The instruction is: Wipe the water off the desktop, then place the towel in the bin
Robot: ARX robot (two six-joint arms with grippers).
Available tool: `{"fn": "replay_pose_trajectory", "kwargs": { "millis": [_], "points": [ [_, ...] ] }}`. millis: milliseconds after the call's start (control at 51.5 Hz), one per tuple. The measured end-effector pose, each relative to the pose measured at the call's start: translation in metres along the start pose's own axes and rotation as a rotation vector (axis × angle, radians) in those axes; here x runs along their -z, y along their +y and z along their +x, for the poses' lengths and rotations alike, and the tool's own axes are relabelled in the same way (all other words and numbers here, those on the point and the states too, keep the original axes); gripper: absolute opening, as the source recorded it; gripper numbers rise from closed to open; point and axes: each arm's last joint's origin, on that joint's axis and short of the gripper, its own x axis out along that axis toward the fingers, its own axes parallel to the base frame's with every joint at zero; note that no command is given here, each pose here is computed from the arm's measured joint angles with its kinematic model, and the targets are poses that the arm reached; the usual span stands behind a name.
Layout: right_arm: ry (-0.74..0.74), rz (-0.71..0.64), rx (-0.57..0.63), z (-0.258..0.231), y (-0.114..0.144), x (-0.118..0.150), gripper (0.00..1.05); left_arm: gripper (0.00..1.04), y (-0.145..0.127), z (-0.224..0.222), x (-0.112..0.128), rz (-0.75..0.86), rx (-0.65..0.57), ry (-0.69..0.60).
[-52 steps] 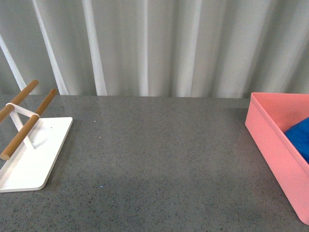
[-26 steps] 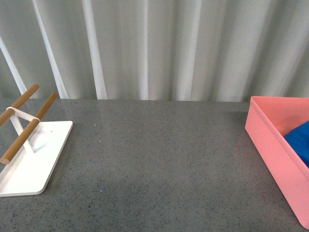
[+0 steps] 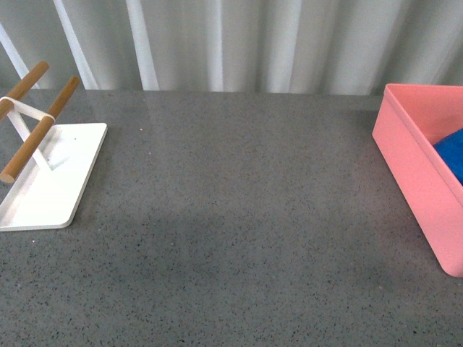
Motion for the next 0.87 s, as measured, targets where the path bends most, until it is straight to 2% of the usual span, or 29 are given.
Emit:
{"fn": "replay_pose_trajectory", "kwargs": {
  "millis": [97, 136, 194, 873],
  "points": [
    [0.000, 0.000, 0.000, 0.0000, 0.0000, 0.0000, 0.96, 0.98, 0.0000, 0.0000, 0.0000, 0.000, 0.000, 0.000],
    [0.000, 0.002, 0.000, 0.0000, 0.0000, 0.0000, 1.00, 0.98, 0.0000, 0.0000, 0.0000, 0.000, 0.000, 0.000],
    [0.000, 0.002, 0.000, 0.0000, 0.0000, 0.0000, 0.97, 0.98, 0.0000, 0.0000, 0.0000, 0.000, 0.000, 0.000],
    [0.000, 0.004, 0.000, 0.0000, 0.0000, 0.0000, 0.98, 0.98, 0.0000, 0.0000, 0.0000, 0.000, 0.000, 0.000]
  ]
}}
